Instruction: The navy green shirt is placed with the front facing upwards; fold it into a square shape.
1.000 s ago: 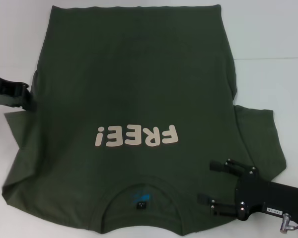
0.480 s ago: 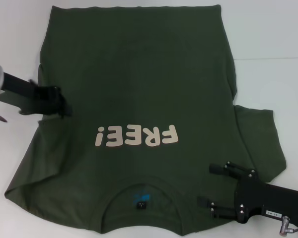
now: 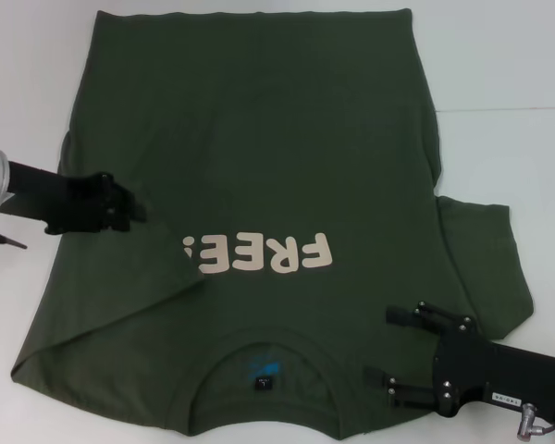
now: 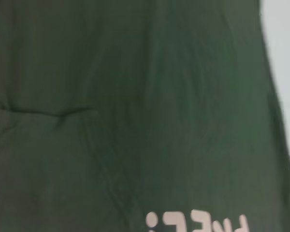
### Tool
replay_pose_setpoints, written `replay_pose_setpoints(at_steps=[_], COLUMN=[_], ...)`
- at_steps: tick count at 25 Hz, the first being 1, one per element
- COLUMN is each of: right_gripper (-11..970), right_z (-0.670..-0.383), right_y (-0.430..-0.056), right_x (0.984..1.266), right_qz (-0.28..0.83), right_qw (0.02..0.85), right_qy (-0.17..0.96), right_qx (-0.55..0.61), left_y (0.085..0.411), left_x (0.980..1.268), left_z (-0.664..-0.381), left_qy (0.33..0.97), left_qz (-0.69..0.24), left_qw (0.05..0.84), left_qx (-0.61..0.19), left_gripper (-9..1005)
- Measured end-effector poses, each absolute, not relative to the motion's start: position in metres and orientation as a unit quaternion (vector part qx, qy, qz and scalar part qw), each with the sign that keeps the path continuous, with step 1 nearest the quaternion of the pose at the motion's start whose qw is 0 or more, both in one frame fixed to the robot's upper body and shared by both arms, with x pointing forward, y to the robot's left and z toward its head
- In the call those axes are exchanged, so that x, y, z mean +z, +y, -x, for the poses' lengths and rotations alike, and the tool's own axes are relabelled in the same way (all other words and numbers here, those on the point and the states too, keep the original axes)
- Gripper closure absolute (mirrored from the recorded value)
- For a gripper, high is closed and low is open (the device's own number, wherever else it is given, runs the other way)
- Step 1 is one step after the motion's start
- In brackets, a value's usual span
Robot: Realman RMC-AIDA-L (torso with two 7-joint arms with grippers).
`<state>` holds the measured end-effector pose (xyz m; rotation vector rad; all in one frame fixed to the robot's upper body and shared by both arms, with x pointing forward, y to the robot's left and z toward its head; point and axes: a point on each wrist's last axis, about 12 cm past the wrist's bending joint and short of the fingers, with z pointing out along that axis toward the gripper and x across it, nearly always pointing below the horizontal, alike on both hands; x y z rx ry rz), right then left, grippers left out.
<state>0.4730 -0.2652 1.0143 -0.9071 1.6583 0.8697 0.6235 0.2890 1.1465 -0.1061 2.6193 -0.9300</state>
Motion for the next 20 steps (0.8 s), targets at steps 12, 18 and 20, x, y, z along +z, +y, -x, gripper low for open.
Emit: replay_pose_setpoints(at_steps=[12, 18, 20], right_gripper=[40, 40, 40], right_z=[-0.476, -0.479, -0.48], right_y=[-0.267, -0.27, -0.27], right_x=[1.019, 1.023, 1.024], right_qz=[0.353, 0.333, 0.332], right_qw=[0.517, 0.519, 0.519], right_qy=[0.686, 0.689, 0.689], right_qx=[0.37, 0.379, 0.382], left_y=[0.319, 0.318, 0.319], left_x=[1.14, 1.117, 1.108], left_z=[-0.553, -0.502, -0.485], left_qy=[0.802, 0.722, 0.698], left_qz=[-0.233, -0.384, -0.425], left_qw=[0.33, 0.439, 0.466], left_qx=[-0.441, -0.372, -0.339], left_gripper=[450, 124, 121])
